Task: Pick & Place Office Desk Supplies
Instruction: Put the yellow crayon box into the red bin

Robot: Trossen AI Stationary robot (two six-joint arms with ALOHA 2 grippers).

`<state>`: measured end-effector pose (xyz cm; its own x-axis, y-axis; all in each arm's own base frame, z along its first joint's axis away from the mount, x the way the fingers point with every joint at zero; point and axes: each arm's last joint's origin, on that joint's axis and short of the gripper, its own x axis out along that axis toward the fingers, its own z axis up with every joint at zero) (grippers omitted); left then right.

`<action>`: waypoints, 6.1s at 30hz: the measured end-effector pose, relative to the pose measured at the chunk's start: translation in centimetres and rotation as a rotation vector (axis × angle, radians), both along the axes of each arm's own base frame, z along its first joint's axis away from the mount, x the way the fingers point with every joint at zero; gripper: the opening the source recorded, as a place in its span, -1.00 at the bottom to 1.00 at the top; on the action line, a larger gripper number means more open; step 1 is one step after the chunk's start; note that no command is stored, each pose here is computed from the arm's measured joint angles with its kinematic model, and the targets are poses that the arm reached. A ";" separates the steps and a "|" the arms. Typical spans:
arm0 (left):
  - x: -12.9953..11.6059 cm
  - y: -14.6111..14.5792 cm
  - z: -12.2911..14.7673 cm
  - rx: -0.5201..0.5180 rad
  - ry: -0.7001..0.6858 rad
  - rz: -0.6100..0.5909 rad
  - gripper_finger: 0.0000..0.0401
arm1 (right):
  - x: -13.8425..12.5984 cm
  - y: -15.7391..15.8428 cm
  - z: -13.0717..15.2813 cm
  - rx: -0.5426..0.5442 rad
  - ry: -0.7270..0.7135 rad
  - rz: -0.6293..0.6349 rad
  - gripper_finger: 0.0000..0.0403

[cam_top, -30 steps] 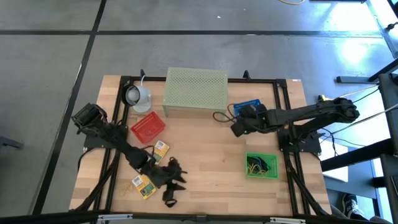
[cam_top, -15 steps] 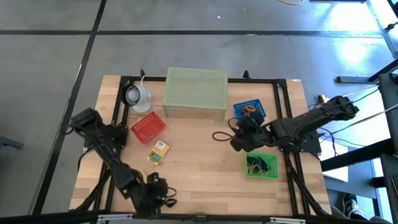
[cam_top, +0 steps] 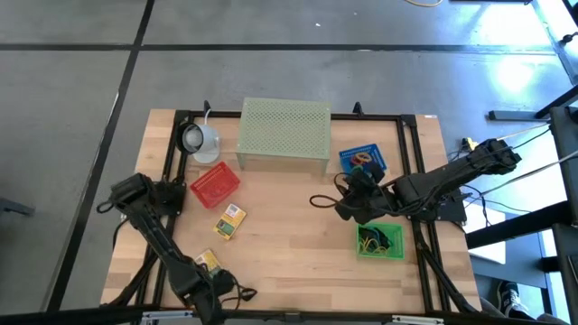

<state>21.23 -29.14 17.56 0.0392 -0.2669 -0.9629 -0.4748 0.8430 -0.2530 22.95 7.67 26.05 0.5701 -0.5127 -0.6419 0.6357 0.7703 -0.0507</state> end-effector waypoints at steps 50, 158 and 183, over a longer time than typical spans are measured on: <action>0.6 1.6 -3.3 0.310 0.065 -0.065 -0.31 | -0.1 1.3 -0.6 0.308 0.204 0.335 -0.41; 4.4 19.0 9.8 1.222 -0.458 0.188 -0.99 | 0.2 1.4 -0.4 0.315 0.168 0.340 -0.41; -3.8 22.6 2.0 1.232 -0.343 0.618 -0.99 | 0.2 1.5 -0.4 0.317 0.159 0.342 -0.41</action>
<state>17.41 -6.50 19.55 0.1141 0.8685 -0.4824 -0.9083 0.2879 0.3035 23.18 9.14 25.67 0.5538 -0.0786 -0.8289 0.3472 0.9267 0.1440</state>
